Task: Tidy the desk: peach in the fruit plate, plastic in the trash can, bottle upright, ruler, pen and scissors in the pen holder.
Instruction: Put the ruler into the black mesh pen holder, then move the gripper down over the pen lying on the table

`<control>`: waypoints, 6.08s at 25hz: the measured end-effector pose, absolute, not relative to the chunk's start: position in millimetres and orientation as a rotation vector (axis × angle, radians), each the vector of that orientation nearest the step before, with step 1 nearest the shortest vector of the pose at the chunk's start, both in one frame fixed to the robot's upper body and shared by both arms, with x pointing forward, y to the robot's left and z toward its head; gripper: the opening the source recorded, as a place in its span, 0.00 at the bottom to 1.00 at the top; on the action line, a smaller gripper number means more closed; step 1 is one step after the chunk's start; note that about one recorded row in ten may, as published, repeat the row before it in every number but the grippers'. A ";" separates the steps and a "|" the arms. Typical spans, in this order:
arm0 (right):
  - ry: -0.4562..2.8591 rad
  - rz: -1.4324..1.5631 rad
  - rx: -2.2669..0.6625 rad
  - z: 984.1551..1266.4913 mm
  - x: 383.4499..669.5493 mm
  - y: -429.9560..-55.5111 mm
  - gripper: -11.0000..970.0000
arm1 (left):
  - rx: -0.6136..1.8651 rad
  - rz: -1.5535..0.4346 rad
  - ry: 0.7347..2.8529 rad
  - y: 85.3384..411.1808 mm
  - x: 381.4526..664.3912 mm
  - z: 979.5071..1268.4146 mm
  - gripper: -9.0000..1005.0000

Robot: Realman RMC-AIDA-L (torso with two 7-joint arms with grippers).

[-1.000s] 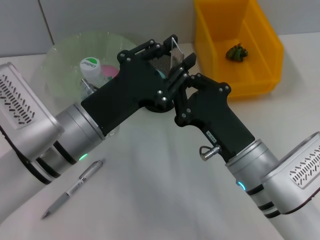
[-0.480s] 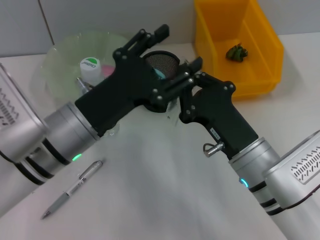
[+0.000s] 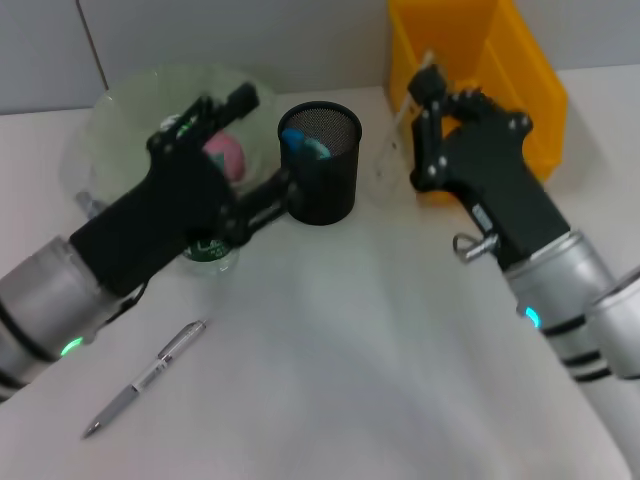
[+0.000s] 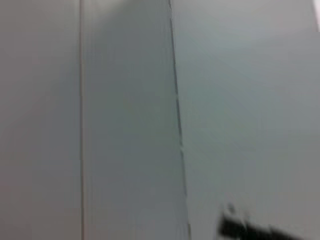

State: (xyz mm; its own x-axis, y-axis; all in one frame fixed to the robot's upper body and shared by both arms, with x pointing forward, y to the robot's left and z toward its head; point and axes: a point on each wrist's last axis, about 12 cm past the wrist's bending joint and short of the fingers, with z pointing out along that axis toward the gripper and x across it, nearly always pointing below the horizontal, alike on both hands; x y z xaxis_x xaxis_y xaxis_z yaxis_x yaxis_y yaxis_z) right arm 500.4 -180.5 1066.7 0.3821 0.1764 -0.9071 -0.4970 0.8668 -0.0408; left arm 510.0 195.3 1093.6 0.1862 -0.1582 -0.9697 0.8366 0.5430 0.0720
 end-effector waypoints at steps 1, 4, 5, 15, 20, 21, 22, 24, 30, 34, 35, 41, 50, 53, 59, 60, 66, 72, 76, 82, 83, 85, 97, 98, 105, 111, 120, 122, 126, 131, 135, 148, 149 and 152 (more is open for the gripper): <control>1.101 0.440 -0.331 1066.7 500.4 -180.5 0.03 | 0.713 -0.791 1.180 195.3 510.0 1093.6 0.79; 1.050 0.476 -0.389 1077.5 519.9 -184.2 0.03 | 0.806 -0.795 1.194 222.8 495.2 1076.8 0.79; 1.047 0.493 -0.405 1083.2 532.9 -186.2 0.03 | 0.814 -0.810 1.184 233.5 487.7 1072.3 0.79; 1.107 0.473 -0.450 1092.3 568.2 -189.5 0.04 | 0.799 -0.838 1.191 247.7 478.0 1065.9 0.78; 1.159 0.479 -0.473 1094.9 582.6 -178.2 0.04 | 0.801 -0.842 1.192 245.0 478.6 1065.2 0.78; 1.159 0.479 -0.473 1094.9 582.6 -178.2 0.04 | 0.801 -0.842 1.192 245.0 478.6 1065.2 0.78; 1.171 0.480 -0.478 1095.0 585.2 -176.2 0.04 | 0.801 -0.842 1.191 245.0 478.5 1065.3 0.78; 1.193 0.483 -0.491 1095.2 589.7 -172.2 0.05 | 0.801 -0.842 1.191 245.0 478.5 1065.3 0.78; 1.276 0.466 -0.539 1092.8 602.6 -160.9 0.05 | 0.793 -0.840 1.191 245.7 478.3 1065.2 0.78; 1.299 0.459 -0.555 1092.3 606.1 -157.6 0.05 | 0.792 -0.840 1.191 245.5 478.1 1065.1 0.78; 1.309 0.456 -0.559 1091.5 607.0 -156.9 0.05 | 0.791 -0.839 1.191 245.3 478.0 1064.8 0.78; 1.297 0.460 -0.565 1089.0 601.8 -157.7 0.06 | 0.788 -0.835 1.192 244.2 478.1 1064.2 0.78; 1.266 0.480 -0.573 1085.1 590.4 -161.7 0.18 | 0.788 -0.836 1.191 242.9 478.7 1064.4 0.78; 1.273 0.477 -0.556 1083.2 588.6 -164.2 0.33 | 0.788 -0.836 1.191 242.9 478.7 1064.4 0.78; 1.252 0.442 -0.364 1080.8 579.0 -188.8 0.51 | 0.788 -0.839 1.191 242.1 478.7 1064.3 0.78; 1.235 0.426 -0.300 1078.7 572.0 -199.5 0.53 | 0.788 -0.839 1.191 242.1 478.7 1064.3 0.78; 1.192 0.418 -0.204 1069.8 543.9 -225.3 0.66 | 0.784 -0.842 1.195 242.8 478.8 1064.4 0.78; 1.163 0.455 -0.263 1049.7 484.2 -249.2 0.84 | 0.830 -0.951 1.236 249.7 477.3 1070.6 0.79; 1.212 0.545 -0.320 1038.7 451.4 -275.8 0.85 | 0.849 -0.992 1.278 252.6 476.2 1073.1 0.79; 1.342 0.716 -0.416 1035.7 425.5 -309.9 0.85 | 0.965 -0.929 1.580 245.7 480.9 1090.4 0.79; 1.368 0.732 -0.440 1036.1 422.1 -315.5 0.85 | 0.983 -0.896 1.622 243.8 483.1 1095.7 0.79; 1.400 0.749 -0.476 1036.8 418.1 -321.9 0.85 | 0.986 -0.861 1.667 244.5 482.3 1098.8 0.78; 1.499 0.810 -0.642 1036.9 418.0 -327.9 0.85 | 1.015 -0.521 2.198 230.0 489.6 1137.2 0.78; 1.506 0.819 -0.660 1037.1 418.6 -327.8 0.85 | 1.033 -0.481 2.235 218.2 493.1 1139.8 0.77; 1.570 0.864 -0.780 1039.4 422.8 -330.9 0.85 | 1.084 -0.387 2.305 194.6 506.6 1142.1 0.77; 1.608 0.845 -0.822 1038.7 422.1 -335.9 0.85 | 1.108 -0.345 2.362 182.1 515.3 1144.3 0.76; 1.627 0.822 -0.832 1036.5 424.9 -336.4 0.85 | 1.142 -0.223 2.500 170.4 531.2 1134.5 0.75; 1.632 0.818 -0.831 1035.7 425.3 -336.3 0.85 | 1.145 -0.210 2.520 171.2 532.3 1132.5 0.75; 1.642 0.812 -0.826 1033.9 425.5 -336.0 0.85 | 1.162 -0.190 2.548 173.0 530.9 1130.9 0.74; 1.651 0.806 -0.822 1032.5 425.2 -336.0 0.85 | 1.171 -0.115 2.601 180.0 526.8 1133.2 0.74; 1.650 0.807 -0.821 1032.3 425.3 -335.5 0.85 | 1.181 -0.063 2.646 184.8 523.9 1131.9 0.73; 1.656 0.817 -0.823 1029.0 427.3 -331.0 0.85 | 1.176 -0.054 2.698 184.6 528.2 1128.2 0.72; 1.656 0.817 -0.823 1029.0 427.3 -331.0 0.85 | 1.178 -0.054 2.700 184.1 528.9 1127.9 0.71; 1.657 0.815 -0.823 1029.0 427.4 -331.1 0.85 | 1.179 -0.052 2.705 183.6 529.6 1127.4 0.71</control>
State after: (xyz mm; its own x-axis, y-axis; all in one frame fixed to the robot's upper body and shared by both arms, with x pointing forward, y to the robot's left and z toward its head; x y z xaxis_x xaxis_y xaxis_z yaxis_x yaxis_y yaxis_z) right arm 427.4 -331.1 1029.0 -0.1979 -0.1157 -0.9734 -0.8419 0.5286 0.1083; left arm 529.6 183.6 1127.4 -0.6658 0.7221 -0.1878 0.7289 0.6833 0.0435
